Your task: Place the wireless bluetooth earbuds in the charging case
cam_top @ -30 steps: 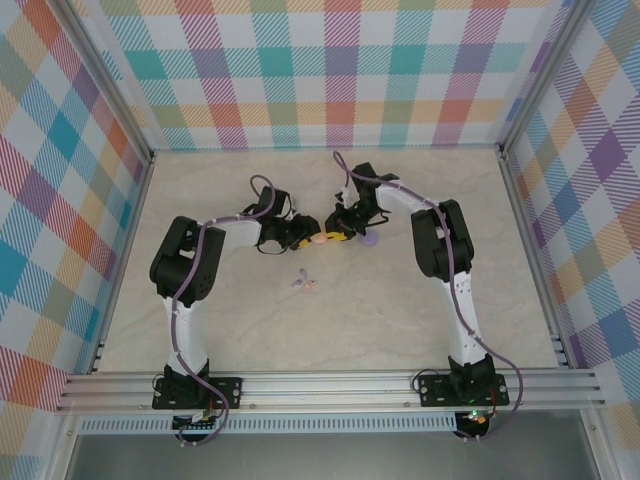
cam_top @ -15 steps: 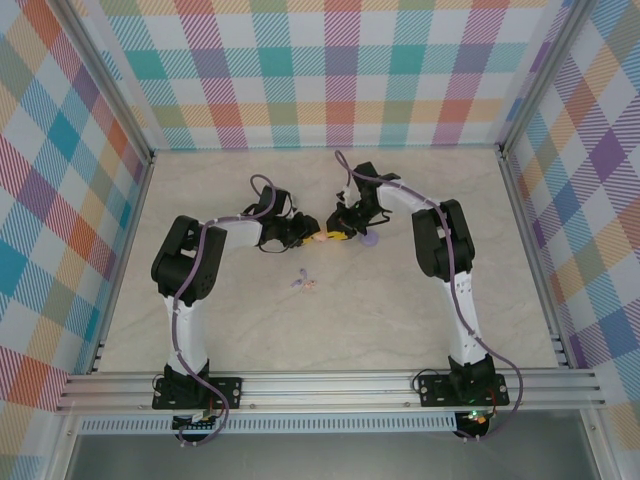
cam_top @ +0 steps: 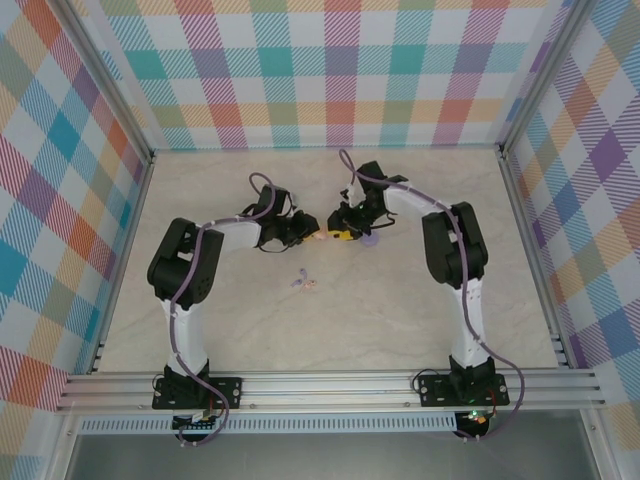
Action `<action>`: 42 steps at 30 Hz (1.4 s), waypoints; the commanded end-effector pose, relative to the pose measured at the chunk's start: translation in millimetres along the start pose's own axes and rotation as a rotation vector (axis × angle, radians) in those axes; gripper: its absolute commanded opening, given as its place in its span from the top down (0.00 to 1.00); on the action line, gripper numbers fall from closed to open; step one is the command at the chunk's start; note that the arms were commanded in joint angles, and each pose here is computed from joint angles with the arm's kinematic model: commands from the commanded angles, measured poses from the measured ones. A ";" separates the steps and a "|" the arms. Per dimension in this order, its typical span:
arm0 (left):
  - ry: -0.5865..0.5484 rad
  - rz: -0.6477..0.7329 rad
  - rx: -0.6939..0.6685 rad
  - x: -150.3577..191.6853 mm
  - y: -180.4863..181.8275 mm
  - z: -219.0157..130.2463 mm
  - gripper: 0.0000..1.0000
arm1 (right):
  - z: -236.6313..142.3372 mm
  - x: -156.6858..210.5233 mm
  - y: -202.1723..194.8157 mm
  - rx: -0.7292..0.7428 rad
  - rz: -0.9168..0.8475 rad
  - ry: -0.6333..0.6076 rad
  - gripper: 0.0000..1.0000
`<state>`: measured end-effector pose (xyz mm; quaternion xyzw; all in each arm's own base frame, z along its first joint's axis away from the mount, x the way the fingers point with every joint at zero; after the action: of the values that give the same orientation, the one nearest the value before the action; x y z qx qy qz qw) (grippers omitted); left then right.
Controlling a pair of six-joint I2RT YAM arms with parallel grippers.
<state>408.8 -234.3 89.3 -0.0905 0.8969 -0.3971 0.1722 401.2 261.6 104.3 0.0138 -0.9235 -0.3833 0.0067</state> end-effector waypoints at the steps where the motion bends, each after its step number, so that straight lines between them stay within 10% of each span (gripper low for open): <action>1: -0.074 0.104 0.070 -9.0 -33.8 -29.5 0.91 | -53.9 -6.7 33.0 -0.067 -0.105 -0.177 0.60; 7: -0.166 0.269 0.194 -16.3 -80.1 -74.0 0.91 | -106.0 11.8 55.2 -0.120 -0.327 -0.394 0.54; 24: -0.241 0.629 0.425 14.4 -171.8 -172.4 0.88 | -186.0 78.3 130.7 -0.580 -0.672 -0.262 0.48; 42: -0.230 0.710 0.491 32.9 -194.0 -193.0 0.89 | -182.1 69.0 140.0 -0.528 -0.662 -0.228 0.42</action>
<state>321.5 -241.9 324.7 0.1982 0.7466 -0.4962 0.3964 331.2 226.7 333.2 0.2556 -0.7333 -0.5916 -0.2168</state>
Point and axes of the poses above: each hand's point on the last joint's axis, 136 mm out from that joint toward the fingers, its own z axis out along the fingers, its own y axis along the line the jaws close on, x = y × z, the point moved 5 cm from there along -z, back along the fingers, and after that the axes turned 3 degrees about z, right-handed, at the moved point
